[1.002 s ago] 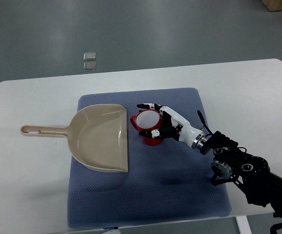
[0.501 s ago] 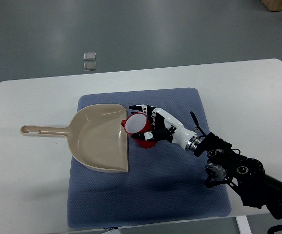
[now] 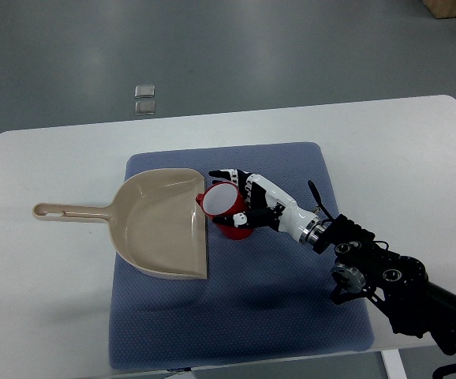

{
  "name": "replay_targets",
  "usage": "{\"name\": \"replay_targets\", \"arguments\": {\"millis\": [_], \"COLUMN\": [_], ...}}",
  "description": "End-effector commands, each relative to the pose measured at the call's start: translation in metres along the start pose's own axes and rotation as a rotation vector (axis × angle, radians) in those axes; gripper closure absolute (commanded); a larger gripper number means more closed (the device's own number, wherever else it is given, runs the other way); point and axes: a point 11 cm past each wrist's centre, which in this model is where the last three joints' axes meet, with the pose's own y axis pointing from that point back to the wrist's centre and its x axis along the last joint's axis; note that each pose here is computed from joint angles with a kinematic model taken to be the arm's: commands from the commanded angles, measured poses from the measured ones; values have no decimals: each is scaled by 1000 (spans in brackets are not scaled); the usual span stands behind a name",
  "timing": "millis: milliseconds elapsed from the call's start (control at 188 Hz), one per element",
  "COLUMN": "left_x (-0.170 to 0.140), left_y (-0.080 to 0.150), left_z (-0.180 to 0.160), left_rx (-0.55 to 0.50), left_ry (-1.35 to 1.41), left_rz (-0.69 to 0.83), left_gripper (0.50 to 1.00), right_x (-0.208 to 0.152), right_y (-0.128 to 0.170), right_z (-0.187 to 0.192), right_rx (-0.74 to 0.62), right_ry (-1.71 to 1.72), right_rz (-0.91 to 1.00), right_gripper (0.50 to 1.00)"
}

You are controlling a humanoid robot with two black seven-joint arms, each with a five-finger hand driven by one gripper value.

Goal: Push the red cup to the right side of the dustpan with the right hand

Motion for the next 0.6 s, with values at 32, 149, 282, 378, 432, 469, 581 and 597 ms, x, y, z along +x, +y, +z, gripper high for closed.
{"name": "replay_targets", "arguments": {"millis": [32,149,282,378,432,469,581,597], "left_x": [-1,-1,0,0,0,-1,-2,-2], "left_y": [0,0,0,0,0,0,0,0], "left_z": [0,0,0,0,0,0,0,0], "left_rx": [1,0,0,0,0,0,-1,-1], "left_ry": [0,0,0,0,0,0,0,0], "left_rz": [-1,-1,0,0,0,-1,-5,-5], "left_gripper": [500,500,500,500,500,500,500,500], "right_x": [0,-1,-1,1,2,3,6,9], "right_y": [-1,0,0,-1,-1,-1,-2,-1], "right_z": [-3,-1,0,-2,-3,-4,-7,-7], "right_rx": [10,6,4,5,9,11,17,14], "right_ry": [-22,-26,-24,-19,-19,-21,-21,-17], "right_rz": [-4,-8,-5,0,5,7,10,13], "right_gripper": [568,568,568,568,568,568,568,568]}}
